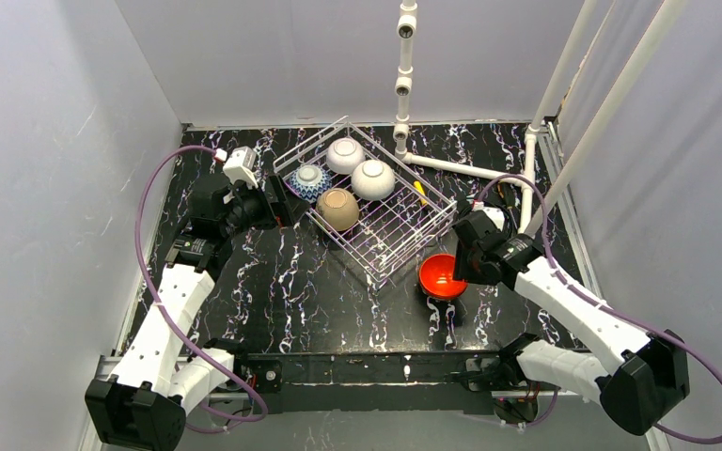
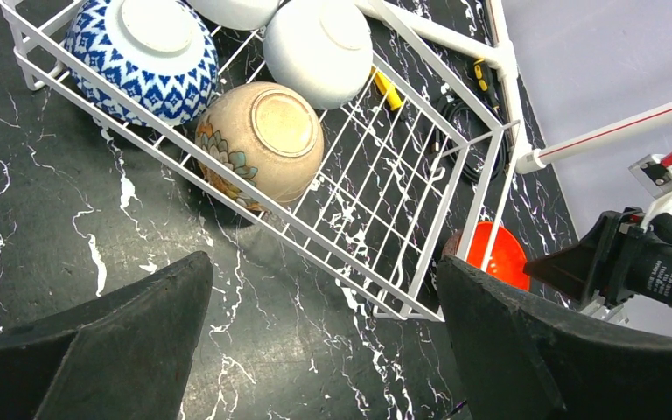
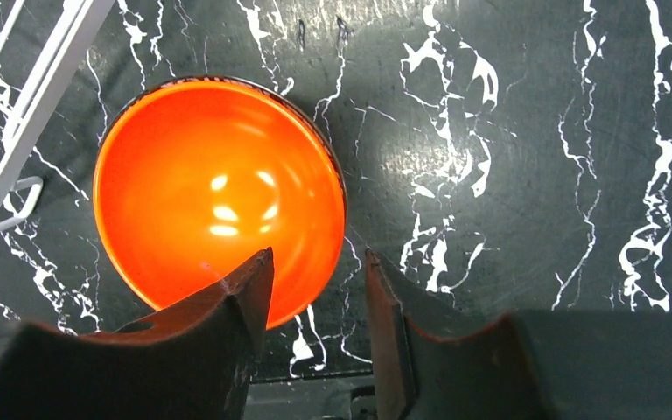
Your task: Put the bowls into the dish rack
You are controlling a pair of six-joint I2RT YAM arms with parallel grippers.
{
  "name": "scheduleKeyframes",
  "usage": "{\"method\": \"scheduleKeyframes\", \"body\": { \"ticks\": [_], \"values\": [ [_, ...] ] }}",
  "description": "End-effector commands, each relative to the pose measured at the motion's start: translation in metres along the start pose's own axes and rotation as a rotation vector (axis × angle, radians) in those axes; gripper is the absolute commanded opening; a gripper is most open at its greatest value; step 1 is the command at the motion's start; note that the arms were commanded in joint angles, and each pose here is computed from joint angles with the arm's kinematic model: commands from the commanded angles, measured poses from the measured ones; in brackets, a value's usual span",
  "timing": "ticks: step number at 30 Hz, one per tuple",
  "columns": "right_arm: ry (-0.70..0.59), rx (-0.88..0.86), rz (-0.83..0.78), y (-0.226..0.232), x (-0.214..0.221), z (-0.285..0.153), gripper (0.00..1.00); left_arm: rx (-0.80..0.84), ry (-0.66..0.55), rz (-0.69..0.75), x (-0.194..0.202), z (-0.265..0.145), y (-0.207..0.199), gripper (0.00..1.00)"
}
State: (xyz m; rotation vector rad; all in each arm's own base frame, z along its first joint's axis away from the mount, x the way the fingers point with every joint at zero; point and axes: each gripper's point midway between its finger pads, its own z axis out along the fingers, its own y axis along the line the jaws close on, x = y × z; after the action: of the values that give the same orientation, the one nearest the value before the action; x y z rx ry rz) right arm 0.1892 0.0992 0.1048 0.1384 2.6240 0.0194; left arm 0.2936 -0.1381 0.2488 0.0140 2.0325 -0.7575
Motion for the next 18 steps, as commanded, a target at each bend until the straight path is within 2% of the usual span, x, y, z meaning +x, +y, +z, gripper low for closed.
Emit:
{"method": "scheduleKeyframes", "body": {
  "ticks": [1,5,10,14,18],
  "values": [
    [-0.038,-0.001,0.035,0.005,-0.006,0.012,0.50,0.042,-0.004,0.026,0.000,-0.002,-0.008,0.98],
    [-0.052,0.035,0.049,-0.001,-0.006,0.018,0.43,0.078,0.005,0.035,0.001,-0.002,-0.013,0.98],
    [-0.051,0.060,0.052,-0.006,-0.004,0.021,0.39,0.084,0.007,0.036,0.002,-0.002,-0.014,0.98],
    [-0.076,0.077,0.059,-0.011,-0.008,0.020,0.27,0.080,0.006,0.031,0.003,-0.002,-0.013,0.98],
    [-0.110,0.077,0.077,-0.014,-0.014,0.018,0.26,0.075,0.006,0.028,0.002,-0.001,-0.012,0.98]
  ]
}}
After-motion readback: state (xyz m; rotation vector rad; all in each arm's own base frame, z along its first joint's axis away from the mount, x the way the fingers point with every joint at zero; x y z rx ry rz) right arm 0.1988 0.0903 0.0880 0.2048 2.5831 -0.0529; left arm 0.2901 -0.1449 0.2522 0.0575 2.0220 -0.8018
